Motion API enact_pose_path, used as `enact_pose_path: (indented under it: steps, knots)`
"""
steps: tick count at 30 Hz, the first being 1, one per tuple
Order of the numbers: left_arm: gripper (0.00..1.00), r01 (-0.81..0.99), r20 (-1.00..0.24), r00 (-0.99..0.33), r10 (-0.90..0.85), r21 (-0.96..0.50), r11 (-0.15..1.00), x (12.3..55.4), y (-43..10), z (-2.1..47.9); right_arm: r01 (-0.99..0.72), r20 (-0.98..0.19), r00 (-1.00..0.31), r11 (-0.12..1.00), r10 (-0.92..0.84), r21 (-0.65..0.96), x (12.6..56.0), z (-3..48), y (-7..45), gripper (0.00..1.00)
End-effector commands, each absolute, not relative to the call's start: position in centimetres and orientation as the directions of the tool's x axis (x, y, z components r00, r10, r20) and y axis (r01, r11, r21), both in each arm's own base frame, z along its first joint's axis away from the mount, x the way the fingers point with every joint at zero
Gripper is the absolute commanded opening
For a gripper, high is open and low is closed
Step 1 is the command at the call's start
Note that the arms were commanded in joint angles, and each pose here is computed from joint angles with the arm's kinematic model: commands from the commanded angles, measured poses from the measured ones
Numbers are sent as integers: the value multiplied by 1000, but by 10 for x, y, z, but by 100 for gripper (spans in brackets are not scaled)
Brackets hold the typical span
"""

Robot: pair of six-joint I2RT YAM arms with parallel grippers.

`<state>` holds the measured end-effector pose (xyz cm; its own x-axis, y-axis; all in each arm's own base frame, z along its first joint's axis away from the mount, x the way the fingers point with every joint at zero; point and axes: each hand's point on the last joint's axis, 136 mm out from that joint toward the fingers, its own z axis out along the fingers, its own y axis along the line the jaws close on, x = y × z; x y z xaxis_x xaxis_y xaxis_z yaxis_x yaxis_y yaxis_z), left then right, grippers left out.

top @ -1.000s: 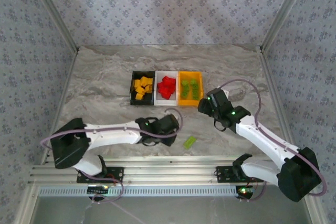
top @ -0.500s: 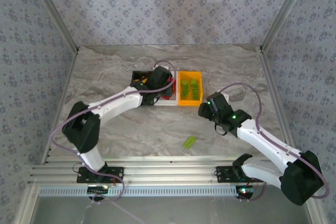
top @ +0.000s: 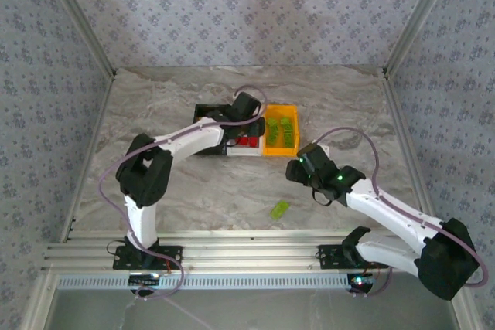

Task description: Sort the legos into containers by color

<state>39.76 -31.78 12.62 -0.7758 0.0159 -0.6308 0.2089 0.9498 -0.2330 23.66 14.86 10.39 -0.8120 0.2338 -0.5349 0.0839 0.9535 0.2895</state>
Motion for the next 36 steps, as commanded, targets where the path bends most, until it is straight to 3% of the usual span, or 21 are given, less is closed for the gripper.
enact_pose_path:
  steps: [1, 4, 6, 20, 36]
  knots:
    - [76, 258, -710, -701, -73, -347, 902, 381, -319, 200, 138, -509, -810, 937, 293, 320, 225, 95, 153, 78]
    - [85, 304, -748, -656, -102, -386, 871, 352, -314, 232, 184, -490, -806, 927, 333, 328, 216, 87, 160, 78]
    - [99, 313, -753, -648, -115, -401, 861, 332, -307, 236, 214, -473, -808, 924, 350, 316, 210, 81, 164, 78]
    - [99, 203, -675, -708, -206, -474, 857, 223, -220, 149, 245, -402, -869, 957, 288, 155, 178, 38, 196, 77]
    - [99, 173, -687, -677, -263, -497, 850, 211, -194, 143, 298, -307, -912, 953, 271, -46, 152, 22, 192, 72]
